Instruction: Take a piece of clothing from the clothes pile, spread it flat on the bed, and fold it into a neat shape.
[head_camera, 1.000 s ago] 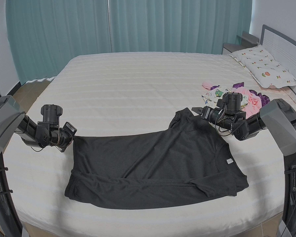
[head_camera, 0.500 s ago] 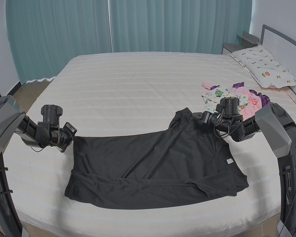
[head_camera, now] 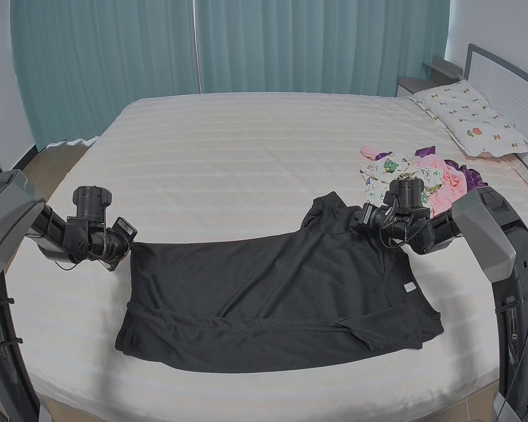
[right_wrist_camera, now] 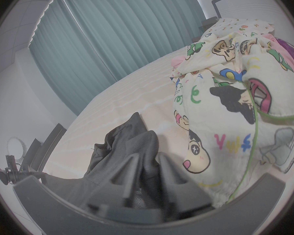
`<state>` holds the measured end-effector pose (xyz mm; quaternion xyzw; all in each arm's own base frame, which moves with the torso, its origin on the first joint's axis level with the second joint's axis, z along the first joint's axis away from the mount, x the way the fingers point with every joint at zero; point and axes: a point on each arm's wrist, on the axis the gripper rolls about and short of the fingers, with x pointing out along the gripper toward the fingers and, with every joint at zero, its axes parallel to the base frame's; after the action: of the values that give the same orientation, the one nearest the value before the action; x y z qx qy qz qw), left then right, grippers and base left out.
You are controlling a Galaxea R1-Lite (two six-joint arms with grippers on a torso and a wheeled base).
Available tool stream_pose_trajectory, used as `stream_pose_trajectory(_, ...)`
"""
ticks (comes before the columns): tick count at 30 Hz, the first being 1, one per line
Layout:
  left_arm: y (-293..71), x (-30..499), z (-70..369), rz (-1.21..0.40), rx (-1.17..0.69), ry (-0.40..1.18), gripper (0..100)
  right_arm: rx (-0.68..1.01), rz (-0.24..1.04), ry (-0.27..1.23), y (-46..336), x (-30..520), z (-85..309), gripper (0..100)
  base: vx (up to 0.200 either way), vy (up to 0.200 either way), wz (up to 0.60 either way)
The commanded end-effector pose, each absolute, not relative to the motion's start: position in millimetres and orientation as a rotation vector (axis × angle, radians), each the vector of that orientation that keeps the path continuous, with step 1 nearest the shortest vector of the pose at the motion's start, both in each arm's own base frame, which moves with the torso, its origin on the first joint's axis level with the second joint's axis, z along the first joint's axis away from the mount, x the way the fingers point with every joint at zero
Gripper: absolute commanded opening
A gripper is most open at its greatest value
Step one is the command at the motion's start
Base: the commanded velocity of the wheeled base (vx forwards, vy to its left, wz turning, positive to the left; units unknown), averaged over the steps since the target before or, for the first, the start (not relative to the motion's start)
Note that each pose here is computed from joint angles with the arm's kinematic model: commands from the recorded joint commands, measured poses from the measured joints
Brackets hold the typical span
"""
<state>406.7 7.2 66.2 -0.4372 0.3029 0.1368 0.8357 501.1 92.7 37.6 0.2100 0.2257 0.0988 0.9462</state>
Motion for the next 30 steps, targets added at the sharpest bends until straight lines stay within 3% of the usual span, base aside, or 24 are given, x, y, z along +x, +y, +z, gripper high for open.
stream_pose_trajectory(1, 8, 407, 66, 0.290, -0.925, 0.640, 0, 0.433, 0.193, 0.459, 91, 501, 39, 0, 0.000, 0.000, 0.00)
stream_pose_trajectory(11, 8, 408, 71, 0.282, -0.928, 0.624, 0, 0.553, 0.139, 0.397, 69, 487, 75, 0, 0.000, 0.000, 0.00)
stream_pose_trajectory(30, 11, 404, 94, 0.254, -0.935, 0.532, 0, 0.558, 0.162, 0.268, 62, 458, 67, 0, 0.000, 0.000, 0.00)
